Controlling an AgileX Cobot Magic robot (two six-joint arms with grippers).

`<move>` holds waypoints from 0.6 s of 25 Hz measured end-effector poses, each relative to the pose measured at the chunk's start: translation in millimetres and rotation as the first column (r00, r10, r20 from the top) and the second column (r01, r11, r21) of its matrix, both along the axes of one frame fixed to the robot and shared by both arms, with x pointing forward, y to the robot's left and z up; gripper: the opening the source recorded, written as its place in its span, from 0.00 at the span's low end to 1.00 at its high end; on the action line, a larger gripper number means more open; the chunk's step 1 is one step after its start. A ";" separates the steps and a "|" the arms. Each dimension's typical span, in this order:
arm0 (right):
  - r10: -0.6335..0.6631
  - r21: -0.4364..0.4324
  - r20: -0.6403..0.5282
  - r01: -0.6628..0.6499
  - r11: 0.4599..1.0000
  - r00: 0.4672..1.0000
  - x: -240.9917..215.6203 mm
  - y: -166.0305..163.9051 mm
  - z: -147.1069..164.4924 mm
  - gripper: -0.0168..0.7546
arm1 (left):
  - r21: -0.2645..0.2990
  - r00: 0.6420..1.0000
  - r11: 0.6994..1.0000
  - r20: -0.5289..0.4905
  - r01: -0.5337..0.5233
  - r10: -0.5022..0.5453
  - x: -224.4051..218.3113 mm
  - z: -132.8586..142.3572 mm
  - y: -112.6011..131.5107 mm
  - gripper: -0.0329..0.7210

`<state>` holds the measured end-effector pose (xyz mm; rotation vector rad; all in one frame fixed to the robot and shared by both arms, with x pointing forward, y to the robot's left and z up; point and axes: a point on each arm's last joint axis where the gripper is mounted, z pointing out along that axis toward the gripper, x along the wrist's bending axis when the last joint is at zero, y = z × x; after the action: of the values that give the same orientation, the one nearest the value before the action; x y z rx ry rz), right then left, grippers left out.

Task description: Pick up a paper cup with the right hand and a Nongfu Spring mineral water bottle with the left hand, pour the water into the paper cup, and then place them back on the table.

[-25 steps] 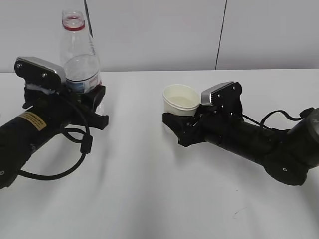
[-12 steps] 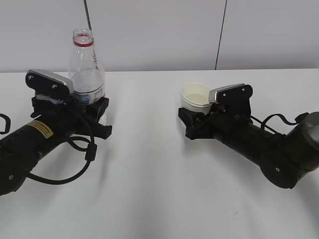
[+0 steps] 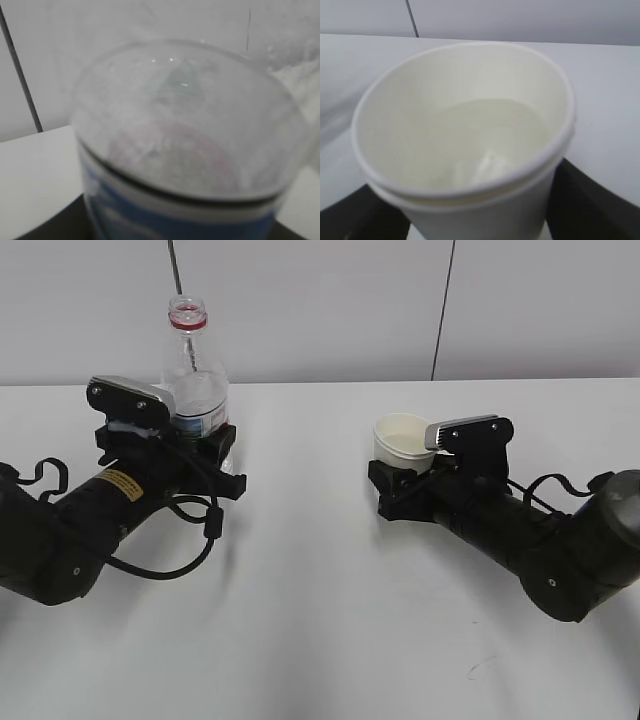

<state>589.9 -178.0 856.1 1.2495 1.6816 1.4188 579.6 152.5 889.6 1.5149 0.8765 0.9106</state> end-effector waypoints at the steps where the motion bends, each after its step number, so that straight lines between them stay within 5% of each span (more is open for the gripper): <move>1: -0.010 0.002 -0.004 0.010 1.000 1.000 0.3 -0.8 -0.6 0.70 | -0.007 1.000 1.000 -0.010 -0.002 0.002 1.4 -3.5 -0.5 0.46; 15: -0.142 -0.013 -0.032 0.141 0.990 0.989 2.9 -12.1 -12.3 0.70 | -0.013 1.000 1.000 -0.028 -0.006 0.005 3.6 -10.3 -1.2 0.46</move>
<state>592.8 -190.1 843.8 1.3650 1.5865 1.3096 583.2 151.3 879.4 1.5185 0.9055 0.8878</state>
